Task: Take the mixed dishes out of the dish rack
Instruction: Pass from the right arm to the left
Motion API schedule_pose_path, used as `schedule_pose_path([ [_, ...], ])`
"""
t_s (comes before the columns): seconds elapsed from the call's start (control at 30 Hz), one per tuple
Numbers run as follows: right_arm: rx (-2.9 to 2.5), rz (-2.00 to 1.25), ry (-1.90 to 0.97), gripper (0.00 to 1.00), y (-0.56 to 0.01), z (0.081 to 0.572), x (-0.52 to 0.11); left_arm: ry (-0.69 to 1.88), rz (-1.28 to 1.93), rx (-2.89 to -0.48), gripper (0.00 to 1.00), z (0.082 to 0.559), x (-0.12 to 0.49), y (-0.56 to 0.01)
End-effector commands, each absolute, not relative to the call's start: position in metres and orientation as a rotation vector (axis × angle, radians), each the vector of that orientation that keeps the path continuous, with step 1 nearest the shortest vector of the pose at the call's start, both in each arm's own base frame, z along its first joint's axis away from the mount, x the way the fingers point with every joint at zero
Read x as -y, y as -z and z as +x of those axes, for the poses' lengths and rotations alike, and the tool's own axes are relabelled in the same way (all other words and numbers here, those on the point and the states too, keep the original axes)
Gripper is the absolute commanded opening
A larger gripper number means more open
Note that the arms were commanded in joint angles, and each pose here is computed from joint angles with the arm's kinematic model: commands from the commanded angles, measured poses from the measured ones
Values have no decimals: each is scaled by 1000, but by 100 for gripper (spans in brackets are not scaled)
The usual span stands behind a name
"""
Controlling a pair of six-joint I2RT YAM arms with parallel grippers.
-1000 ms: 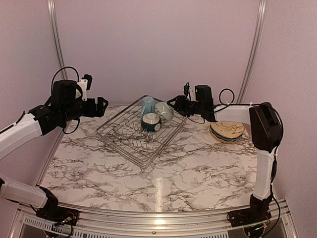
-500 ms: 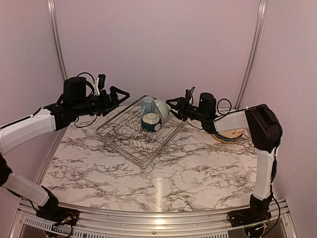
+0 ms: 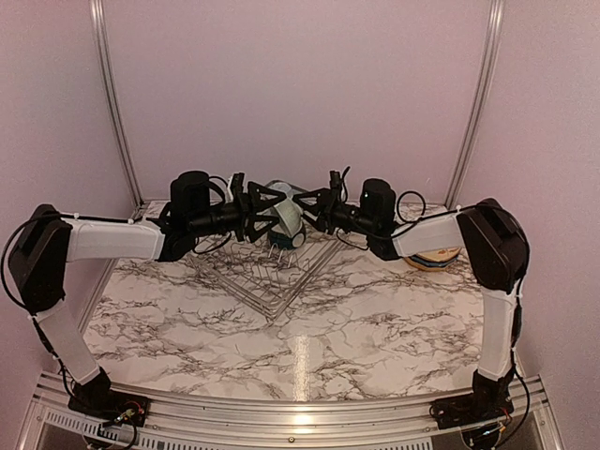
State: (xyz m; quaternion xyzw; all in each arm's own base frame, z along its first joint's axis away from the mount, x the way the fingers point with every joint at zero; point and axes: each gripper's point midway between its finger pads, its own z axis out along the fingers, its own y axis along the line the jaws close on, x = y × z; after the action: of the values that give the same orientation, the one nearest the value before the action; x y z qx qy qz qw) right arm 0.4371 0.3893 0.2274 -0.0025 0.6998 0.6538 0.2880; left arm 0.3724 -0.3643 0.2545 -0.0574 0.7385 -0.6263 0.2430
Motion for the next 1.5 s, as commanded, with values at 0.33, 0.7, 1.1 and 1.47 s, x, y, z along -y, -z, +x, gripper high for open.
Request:
schedule_pose_path([
  [0.33,-1761,-174,-1688,9,-272,410,-401,1806,-234,-1903,36,381,369,-268],
  [0.7,-1754,-200,-1665,9,-278,402,-401,1811,-245,-1906,5,382,370,-266],
  [1.1,-1725,-267,-1609,62,-286,390,-397,1616,-100,-1931,0,370,351,-284],
  [1.47,-1777,-311,-1456,97,-283,398,-393,1323,-11,-2006,0,363,312,-296],
])
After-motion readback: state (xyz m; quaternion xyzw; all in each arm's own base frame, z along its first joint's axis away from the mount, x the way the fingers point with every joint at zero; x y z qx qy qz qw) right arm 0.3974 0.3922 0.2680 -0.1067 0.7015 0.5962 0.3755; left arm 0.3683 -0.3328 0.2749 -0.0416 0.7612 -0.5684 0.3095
